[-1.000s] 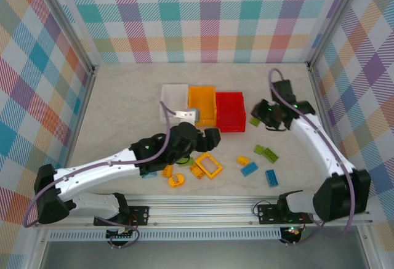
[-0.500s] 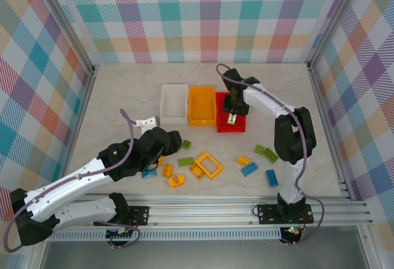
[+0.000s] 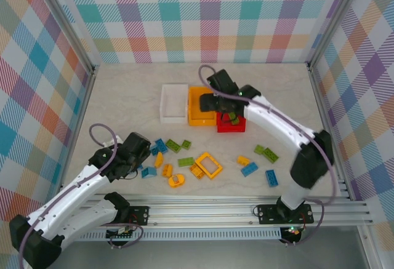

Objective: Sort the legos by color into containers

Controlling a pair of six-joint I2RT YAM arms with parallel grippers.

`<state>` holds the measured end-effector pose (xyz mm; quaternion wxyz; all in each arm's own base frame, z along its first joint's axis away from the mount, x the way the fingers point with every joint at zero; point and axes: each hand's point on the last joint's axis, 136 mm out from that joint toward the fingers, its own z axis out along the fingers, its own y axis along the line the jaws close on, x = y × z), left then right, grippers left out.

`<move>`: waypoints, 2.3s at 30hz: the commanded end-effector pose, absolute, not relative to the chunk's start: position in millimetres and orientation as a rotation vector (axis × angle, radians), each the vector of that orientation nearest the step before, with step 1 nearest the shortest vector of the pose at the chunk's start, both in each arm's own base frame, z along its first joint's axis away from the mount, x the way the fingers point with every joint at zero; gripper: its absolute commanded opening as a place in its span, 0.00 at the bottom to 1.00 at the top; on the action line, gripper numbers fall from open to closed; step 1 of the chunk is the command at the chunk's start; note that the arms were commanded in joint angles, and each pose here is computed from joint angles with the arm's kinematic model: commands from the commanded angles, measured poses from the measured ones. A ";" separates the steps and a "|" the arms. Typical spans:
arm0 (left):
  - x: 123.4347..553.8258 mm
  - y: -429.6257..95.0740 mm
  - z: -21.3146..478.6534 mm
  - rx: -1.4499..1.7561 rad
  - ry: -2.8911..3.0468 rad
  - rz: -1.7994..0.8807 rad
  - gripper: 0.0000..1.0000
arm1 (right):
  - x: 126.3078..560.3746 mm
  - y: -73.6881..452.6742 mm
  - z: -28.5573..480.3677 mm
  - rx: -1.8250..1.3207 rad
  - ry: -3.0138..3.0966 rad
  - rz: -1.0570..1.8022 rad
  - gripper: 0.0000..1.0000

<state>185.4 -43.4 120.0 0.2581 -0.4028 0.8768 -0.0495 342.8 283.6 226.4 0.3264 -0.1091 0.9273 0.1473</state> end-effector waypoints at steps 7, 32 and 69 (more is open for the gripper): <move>192.7 -28.4 73.0 -1.747 2.209 -0.207 0.91 | 199.8 370.1 225.8 -0.942 2.230 0.832 0.91; 285.8 -28.3 110.9 -1.554 2.080 -0.430 0.27 | 193.1 332.2 241.6 -0.580 2.219 0.763 0.88; 470.5 -178.1 121.5 -0.551 2.566 -0.255 0.34 | 237.0 237.0 202.6 0.005 2.336 0.698 0.87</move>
